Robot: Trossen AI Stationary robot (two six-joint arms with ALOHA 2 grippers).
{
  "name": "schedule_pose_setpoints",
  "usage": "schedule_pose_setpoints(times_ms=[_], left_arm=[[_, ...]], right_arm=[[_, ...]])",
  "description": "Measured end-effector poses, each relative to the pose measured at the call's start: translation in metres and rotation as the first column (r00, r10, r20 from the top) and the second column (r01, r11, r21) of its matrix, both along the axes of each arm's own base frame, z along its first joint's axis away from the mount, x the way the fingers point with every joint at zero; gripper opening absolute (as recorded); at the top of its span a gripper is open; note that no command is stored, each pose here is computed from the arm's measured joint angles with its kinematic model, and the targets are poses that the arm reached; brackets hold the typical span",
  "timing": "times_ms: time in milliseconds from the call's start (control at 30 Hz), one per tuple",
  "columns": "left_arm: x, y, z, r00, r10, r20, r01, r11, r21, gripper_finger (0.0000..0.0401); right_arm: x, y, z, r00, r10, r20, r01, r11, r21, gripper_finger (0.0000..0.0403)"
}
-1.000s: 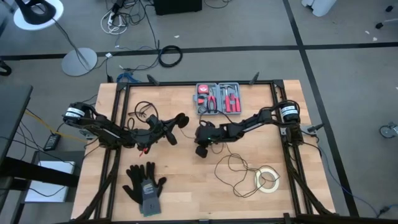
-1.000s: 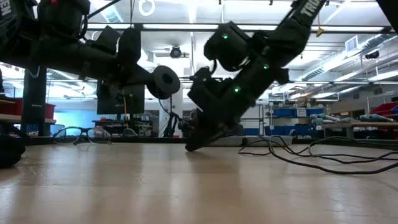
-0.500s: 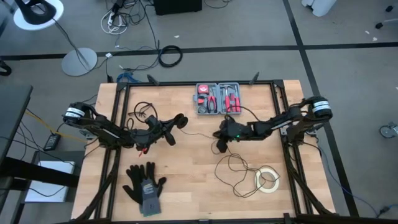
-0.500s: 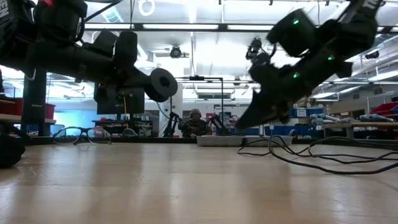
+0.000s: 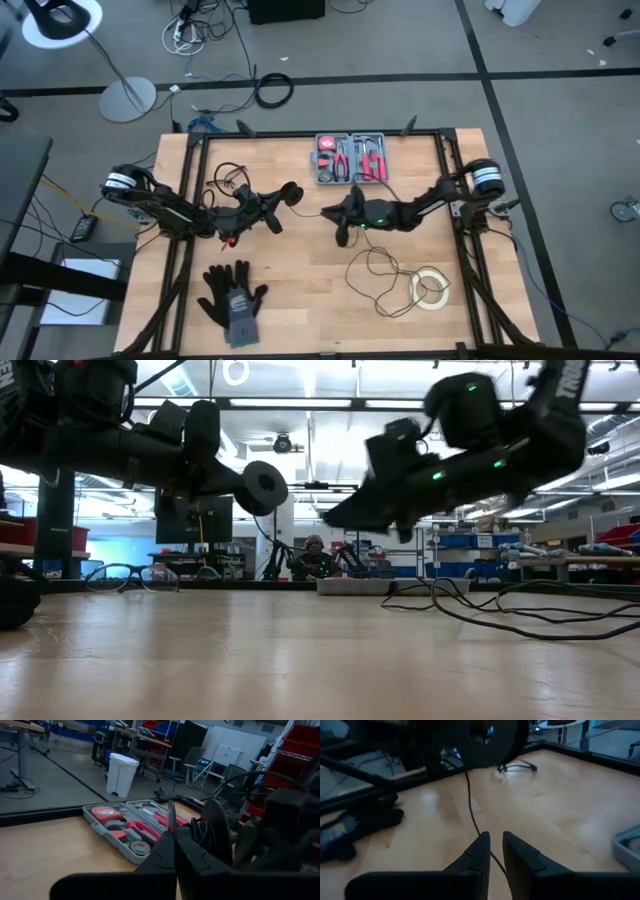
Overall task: Coil cords
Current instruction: Coil the black wire onto the black spool
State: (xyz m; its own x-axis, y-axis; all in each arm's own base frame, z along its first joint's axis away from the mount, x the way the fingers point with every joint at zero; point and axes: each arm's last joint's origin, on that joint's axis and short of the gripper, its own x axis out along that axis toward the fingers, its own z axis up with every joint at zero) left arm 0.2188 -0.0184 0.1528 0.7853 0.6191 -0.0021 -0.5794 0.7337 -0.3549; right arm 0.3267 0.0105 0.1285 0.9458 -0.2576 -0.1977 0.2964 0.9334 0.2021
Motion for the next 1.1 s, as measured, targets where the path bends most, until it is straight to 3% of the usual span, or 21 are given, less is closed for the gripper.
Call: schedule_pose_setpoints(times_ms=[167, 367, 1100], left_arm=[[0.0, 0.0, 0.0, 1.0, -0.012, 0.001, 0.012, 1.0, -0.001, 0.0], [0.0, 0.0, 0.0, 1.0, -0.018, 0.005, 0.018, 1.0, -0.002, 0.0], [0.0, -0.001, 0.001, 1.0, -0.026, 0.014, 0.026, 1.0, -0.003, 0.0]], right_arm=[[0.028, 0.002, -0.009, 1.0, 0.001, 0.001, -0.001, 1.0, -0.009, 0.0064], [0.042, 0.003, -0.009, 1.0, 0.002, 0.009, -0.002, 1.0, -0.009, 0.006], [0.042, 0.002, -0.009, 1.0, 0.003, 0.011, -0.003, 1.0, -0.015, 0.0061]])
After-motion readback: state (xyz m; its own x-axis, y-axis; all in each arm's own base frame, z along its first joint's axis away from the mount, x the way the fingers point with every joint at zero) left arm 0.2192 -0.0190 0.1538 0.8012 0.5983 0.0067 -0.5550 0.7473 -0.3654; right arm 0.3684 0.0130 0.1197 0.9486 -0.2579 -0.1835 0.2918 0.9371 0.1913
